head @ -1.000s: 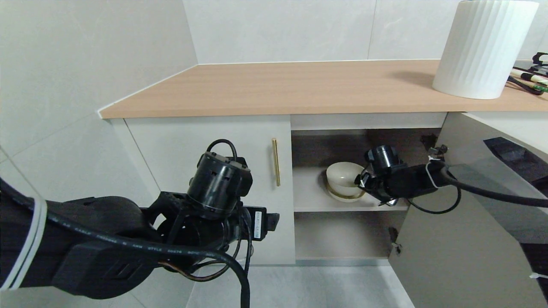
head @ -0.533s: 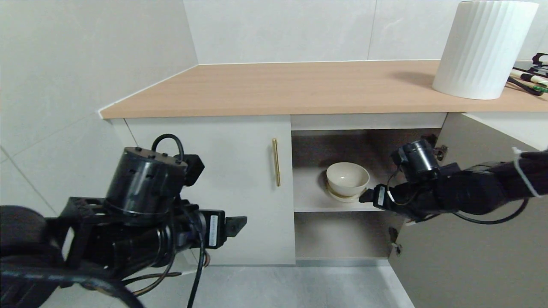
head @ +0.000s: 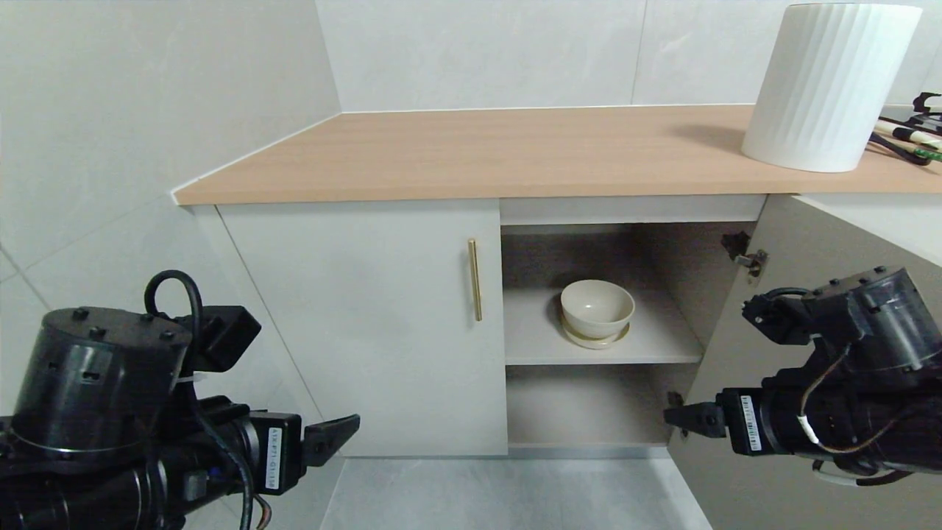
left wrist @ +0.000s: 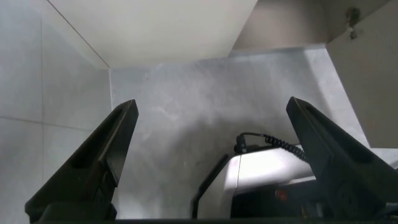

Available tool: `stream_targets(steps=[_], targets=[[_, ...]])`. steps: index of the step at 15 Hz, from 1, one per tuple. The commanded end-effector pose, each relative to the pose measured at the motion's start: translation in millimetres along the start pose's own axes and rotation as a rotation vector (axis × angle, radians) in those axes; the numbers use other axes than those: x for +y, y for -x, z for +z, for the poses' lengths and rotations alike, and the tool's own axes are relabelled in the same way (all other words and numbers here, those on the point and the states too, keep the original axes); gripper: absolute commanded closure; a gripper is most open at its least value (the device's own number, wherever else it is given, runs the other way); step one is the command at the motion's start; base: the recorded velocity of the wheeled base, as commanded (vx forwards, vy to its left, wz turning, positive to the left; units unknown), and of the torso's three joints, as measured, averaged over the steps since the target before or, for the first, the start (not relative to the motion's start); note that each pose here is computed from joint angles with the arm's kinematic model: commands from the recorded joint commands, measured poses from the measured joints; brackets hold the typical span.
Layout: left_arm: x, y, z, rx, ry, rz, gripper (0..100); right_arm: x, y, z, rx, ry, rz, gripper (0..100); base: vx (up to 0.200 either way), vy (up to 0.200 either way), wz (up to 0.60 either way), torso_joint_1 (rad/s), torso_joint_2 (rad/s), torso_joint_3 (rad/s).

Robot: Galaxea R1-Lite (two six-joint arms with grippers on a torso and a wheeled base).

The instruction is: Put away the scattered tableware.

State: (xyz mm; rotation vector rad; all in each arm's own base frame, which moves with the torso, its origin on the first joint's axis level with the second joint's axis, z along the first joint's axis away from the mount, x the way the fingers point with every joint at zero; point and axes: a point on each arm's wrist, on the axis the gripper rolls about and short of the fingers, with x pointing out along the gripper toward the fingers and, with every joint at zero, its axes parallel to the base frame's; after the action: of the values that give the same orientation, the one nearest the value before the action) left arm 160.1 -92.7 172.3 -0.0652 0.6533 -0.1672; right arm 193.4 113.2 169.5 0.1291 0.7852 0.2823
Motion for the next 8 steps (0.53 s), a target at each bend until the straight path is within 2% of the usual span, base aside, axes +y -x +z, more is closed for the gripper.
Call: stream_targets(steps=[1,8], targets=[[0.2,-0.2,0.3,-0.001,0.003,0.004,0,1.5,13.1,-0.6,-0.035,0.007,0.017,0,-0.2,0.0,0.0,-0.002,0.0,0.002],[0.2,-0.6,0.2,0.0,0.002,0.004,0,1.3,8.3,-1.9,-0.019,0.009,0.004,0,-0.2,0.0,0.0,0.002,0.0,0.0]])
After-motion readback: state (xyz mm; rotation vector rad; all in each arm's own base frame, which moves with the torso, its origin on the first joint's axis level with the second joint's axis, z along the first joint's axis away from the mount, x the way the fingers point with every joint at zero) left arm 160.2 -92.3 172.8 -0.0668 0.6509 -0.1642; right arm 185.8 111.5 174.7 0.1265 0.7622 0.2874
